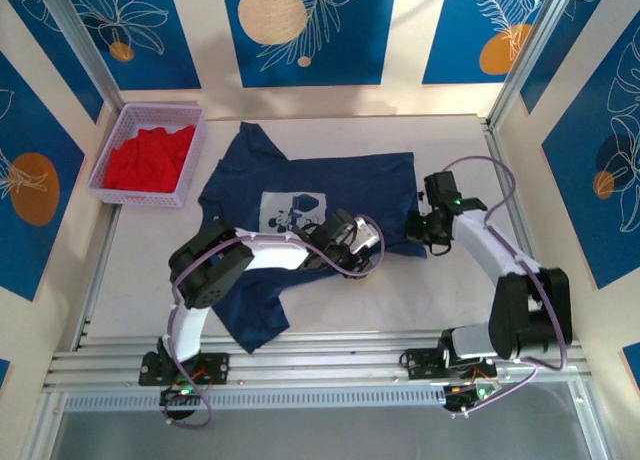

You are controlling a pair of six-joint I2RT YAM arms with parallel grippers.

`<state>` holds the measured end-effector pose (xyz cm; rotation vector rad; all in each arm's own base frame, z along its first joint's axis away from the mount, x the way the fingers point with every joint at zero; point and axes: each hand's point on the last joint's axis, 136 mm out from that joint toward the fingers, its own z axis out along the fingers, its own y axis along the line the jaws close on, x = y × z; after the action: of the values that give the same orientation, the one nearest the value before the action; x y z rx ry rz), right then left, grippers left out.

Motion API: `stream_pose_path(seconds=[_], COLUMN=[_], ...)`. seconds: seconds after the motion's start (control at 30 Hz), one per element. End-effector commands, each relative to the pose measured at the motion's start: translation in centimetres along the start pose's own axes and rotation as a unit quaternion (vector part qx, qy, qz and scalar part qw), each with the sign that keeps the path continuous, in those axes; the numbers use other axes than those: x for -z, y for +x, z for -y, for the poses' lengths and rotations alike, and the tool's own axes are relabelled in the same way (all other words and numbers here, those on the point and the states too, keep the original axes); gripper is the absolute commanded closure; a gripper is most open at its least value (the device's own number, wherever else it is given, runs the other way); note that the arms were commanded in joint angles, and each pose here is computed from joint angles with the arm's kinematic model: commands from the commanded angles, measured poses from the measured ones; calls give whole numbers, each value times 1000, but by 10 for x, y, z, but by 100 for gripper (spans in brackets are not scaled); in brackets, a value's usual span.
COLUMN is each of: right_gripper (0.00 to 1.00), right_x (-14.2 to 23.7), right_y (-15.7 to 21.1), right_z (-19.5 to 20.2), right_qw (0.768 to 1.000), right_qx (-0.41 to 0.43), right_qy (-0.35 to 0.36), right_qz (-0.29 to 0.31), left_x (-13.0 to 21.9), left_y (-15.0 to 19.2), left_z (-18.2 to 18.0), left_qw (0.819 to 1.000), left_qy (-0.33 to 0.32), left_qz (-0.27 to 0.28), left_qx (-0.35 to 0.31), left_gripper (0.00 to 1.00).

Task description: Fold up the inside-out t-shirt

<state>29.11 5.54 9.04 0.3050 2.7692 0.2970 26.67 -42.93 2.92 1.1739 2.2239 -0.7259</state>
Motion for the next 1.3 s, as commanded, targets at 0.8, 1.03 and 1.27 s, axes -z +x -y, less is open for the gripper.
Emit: stream_pose_path(seconds=[0.8, 1.03, 1.27], right_gripper=[59, 60, 59], right_x=[-4, -33, -72], right_y=[29, -25, -54], right_z=[13, 2, -16], right_qw=[994, 995, 995], right_qx=[-104, -90, -81], right_qy=[3, -18, -50], right_qz=[32, 29, -5], left_x=[-11, -9, -9], left_y=[47, 46, 47], left_z=[-6, -4, -4], left_qw=[996, 997, 997], left_qy=[7, 9, 9], left_qz=[-77, -75, -77], left_qx=[32, 32, 31], left_gripper=[46, 46, 46])
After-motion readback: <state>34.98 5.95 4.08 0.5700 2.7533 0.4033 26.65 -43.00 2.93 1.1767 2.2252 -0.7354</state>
